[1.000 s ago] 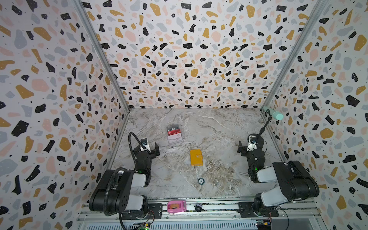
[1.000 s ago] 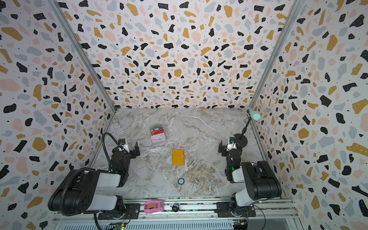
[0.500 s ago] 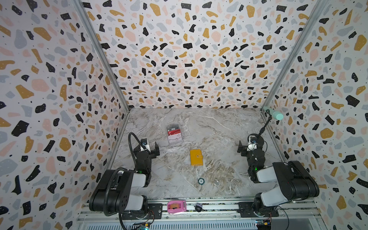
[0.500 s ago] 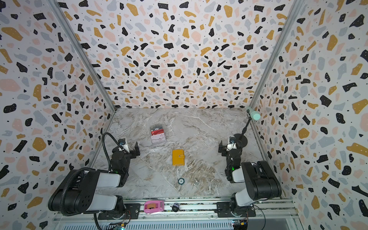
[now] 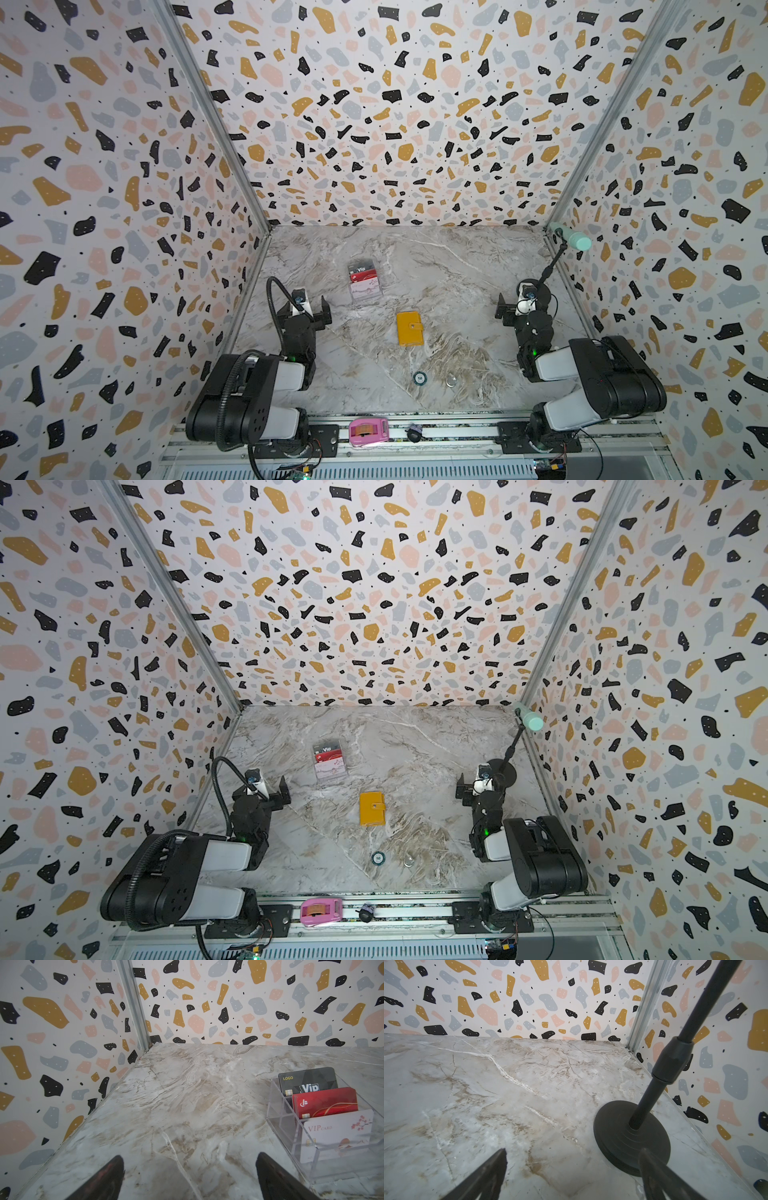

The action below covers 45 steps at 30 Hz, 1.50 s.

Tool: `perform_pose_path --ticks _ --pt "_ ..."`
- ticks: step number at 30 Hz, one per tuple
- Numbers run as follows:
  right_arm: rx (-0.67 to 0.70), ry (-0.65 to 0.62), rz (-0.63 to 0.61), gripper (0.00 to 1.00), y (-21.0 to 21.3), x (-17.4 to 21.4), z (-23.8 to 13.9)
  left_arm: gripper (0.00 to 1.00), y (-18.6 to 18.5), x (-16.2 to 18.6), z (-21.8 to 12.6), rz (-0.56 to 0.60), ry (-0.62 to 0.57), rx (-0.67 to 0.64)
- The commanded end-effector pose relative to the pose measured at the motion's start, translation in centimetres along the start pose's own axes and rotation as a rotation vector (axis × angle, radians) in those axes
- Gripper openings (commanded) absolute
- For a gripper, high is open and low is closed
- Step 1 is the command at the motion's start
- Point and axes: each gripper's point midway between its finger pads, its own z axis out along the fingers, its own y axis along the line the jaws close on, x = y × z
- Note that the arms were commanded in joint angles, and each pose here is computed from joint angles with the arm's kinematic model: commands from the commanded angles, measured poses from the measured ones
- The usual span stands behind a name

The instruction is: Take the credit cards out of the card holder

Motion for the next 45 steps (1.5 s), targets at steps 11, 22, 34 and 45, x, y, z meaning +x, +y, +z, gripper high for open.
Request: perform_pose_path --ticks 11,22,34,45 --pt "0.063 0.192 0.133 0.99 -1.0 -4.5 1.1 0.97 1.9 -6.8 -0.1 -0.171 0.061 -0.209" --pt "-0.292 0.316 0.293 1.00 5.5 -8.3 -0.8 0.97 -5.5 -10.1 -1.9 -0.311 0.228 0.205" --pt "-0.624 0.568 0.253 0.97 12.6 -8.1 -4.7 0.95 -13.8 -8.5 -5.5 -0.311 0.516 0.628" --pt "-0.796 0.741 0.191 0.81 19.0 -4.7 -6.1 0.89 -17.2 -3.1 -7.1 -0.372 0.610 0.690"
